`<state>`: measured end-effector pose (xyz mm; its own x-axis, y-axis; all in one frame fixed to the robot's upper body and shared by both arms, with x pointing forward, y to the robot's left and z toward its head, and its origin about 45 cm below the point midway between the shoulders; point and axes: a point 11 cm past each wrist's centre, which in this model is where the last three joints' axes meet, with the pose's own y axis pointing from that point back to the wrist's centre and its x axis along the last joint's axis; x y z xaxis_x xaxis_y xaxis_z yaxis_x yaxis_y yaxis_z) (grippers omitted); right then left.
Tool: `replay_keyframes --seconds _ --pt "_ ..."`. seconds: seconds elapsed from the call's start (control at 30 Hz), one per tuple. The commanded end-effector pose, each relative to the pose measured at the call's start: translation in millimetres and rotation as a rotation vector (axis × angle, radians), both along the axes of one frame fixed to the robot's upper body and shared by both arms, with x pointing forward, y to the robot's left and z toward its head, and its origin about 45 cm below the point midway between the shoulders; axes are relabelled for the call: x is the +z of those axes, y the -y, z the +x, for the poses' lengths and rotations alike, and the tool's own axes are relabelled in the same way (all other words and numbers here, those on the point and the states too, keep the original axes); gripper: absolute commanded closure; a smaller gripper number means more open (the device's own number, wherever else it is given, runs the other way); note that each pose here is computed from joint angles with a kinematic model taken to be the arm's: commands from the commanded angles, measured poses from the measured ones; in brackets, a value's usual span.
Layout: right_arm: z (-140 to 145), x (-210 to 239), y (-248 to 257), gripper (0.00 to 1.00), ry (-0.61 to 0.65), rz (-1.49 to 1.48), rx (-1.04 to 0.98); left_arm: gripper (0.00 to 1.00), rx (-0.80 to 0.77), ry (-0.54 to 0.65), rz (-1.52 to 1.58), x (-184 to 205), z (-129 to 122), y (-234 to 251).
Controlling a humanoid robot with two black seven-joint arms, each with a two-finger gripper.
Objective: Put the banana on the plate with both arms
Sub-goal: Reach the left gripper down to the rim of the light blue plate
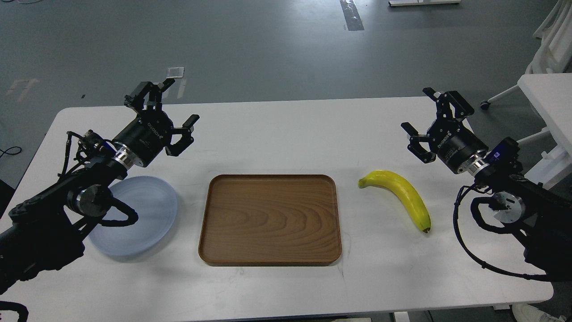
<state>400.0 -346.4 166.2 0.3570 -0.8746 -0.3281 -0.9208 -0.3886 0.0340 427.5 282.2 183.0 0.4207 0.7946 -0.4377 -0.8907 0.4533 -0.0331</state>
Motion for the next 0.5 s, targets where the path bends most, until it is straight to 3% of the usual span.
replay_keyframes --seconds 0.0,0.47 --pt "-3 -1 7 0.0 -0.006 0.011 -0.017 0.0 0.002 -0.003 0.001 -1 0 0" --pt "-3 -3 2 0.0 -0.01 0.012 -0.005 0.0 0.053 0.051 0.083 28 9 -44"
